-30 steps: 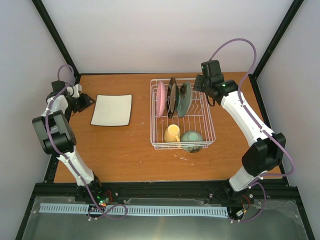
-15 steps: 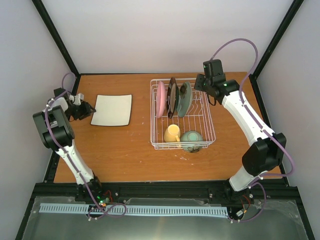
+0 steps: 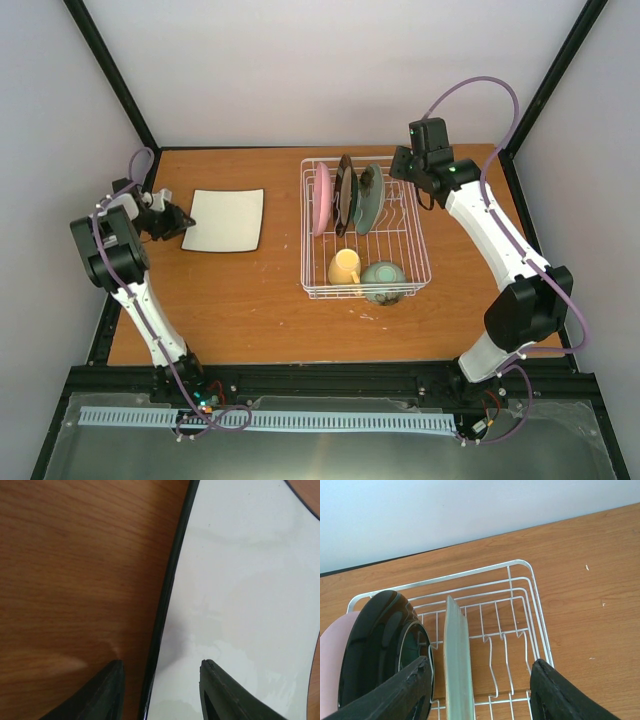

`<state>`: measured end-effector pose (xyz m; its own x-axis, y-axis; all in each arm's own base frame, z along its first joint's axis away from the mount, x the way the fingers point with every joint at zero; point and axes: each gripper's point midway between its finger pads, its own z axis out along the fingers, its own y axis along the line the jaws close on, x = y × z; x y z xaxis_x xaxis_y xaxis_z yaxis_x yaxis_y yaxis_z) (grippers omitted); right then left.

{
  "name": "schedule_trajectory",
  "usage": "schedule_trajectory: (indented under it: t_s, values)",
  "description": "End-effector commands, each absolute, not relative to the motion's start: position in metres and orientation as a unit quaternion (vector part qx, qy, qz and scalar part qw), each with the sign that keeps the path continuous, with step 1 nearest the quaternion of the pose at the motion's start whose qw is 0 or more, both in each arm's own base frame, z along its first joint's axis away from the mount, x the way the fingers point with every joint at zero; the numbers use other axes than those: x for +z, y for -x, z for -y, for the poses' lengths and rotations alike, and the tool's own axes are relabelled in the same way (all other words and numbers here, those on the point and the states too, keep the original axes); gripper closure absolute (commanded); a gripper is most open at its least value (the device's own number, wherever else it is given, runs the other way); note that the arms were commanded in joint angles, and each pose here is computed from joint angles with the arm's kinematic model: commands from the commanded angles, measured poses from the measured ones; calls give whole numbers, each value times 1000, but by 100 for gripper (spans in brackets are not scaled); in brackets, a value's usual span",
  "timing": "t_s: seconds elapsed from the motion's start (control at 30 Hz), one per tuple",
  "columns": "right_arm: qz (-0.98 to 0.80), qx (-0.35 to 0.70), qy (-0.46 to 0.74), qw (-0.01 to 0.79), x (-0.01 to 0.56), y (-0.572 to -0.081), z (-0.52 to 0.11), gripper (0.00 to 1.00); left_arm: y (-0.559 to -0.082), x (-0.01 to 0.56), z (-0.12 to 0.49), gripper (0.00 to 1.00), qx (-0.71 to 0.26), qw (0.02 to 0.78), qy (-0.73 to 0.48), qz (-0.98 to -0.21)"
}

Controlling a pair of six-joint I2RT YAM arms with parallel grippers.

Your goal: Load the mixed dishes into the dish rack

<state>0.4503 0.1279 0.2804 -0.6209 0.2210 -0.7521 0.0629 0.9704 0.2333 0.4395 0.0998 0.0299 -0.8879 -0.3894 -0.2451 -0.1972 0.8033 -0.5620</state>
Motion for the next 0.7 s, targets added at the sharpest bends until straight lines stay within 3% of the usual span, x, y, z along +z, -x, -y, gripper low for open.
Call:
schedule_trajectory:
  t_s: [0.0,0.3,0.47,0.67]
  values:
    - [-896,90,-86,426,274,-455,-124,46,-449,27,-101,59,-289,186,145,-928]
    - [-898,93,-86,421,270,-455,-125,46,-448,11,-89,78,-328,173,148,-917]
    - [-900,94,-85,418,268,-456,-126,46,-446,2,-84,99,-346,164,146,-912]
    - [-901,96,-83,414,264,-457,-127,46,-450,13,-78,99,-371,176,137,-901]
